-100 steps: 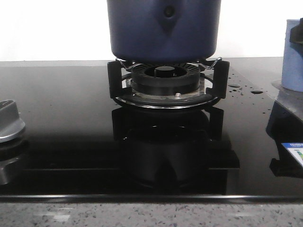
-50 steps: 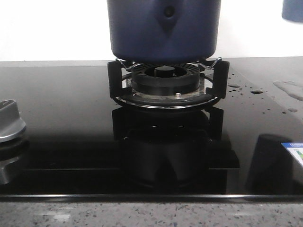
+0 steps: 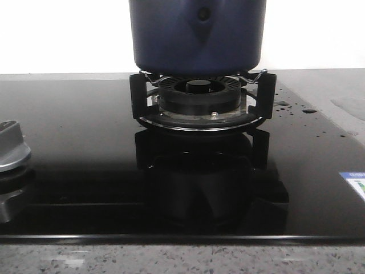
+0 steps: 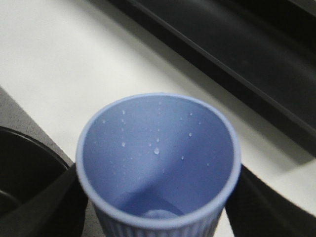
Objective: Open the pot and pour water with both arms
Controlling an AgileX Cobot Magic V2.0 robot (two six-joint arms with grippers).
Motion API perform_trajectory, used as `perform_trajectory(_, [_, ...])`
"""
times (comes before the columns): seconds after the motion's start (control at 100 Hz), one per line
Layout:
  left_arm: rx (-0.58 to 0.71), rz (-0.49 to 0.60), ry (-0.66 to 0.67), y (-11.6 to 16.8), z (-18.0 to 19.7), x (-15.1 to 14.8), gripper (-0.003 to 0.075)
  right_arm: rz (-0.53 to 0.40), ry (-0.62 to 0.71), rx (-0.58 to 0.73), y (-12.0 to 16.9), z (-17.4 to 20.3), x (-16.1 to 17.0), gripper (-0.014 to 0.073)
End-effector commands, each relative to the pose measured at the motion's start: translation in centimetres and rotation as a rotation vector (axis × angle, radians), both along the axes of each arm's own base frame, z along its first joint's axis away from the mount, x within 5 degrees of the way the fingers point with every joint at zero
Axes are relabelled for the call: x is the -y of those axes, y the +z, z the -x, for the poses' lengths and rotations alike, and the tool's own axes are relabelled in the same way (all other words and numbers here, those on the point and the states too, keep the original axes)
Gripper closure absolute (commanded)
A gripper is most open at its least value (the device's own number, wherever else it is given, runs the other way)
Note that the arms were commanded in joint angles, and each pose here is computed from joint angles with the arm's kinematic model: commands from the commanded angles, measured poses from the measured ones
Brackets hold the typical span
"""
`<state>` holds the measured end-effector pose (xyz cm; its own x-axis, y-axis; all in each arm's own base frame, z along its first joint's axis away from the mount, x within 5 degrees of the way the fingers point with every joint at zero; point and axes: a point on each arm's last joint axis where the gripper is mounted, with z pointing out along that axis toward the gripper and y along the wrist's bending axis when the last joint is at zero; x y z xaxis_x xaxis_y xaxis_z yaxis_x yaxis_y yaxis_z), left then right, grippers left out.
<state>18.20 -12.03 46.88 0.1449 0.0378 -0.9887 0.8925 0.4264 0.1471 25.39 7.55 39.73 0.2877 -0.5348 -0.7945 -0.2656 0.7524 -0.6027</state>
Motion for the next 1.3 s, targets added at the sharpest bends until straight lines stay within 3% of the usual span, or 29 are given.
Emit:
perform_trajectory(0.0, [0.026, 0.115, 0.015, 2.0, 1.4, -0.5, 0.0493, 0.043, 0.063, 0.11, 2.4, 0.0, -1.1, 0.0379])
perform_trajectory(0.11, [0.038, 0.119, 0.017, 2.2, 1.9, -0.6, 0.0493, 0.126, 0.071, 0.097, 2.1, -1.3, -2.1, 0.0379])
perform_trajectory(0.81, [0.043, 0.13, 0.031, 2.4, 2.0, -0.8, 0.0492, 0.897, 0.119, 0.244, -0.4, -4.9, -3.8, 0.0379])
perform_trajectory(1.03, [0.043, 0.13, 0.031, 2.4, 2.0, -0.8, 0.0492, 0.933, 0.048, 0.278, 1.3, -5.7, -3.5, 0.0379])
perform_trajectory(1.29, [0.043, 0.13, 0.031, 2.4, 2.0, -0.8, 0.0492, 1.047, 0.01, 0.356, 2.9, -5.9, -3.4, 0.0379])
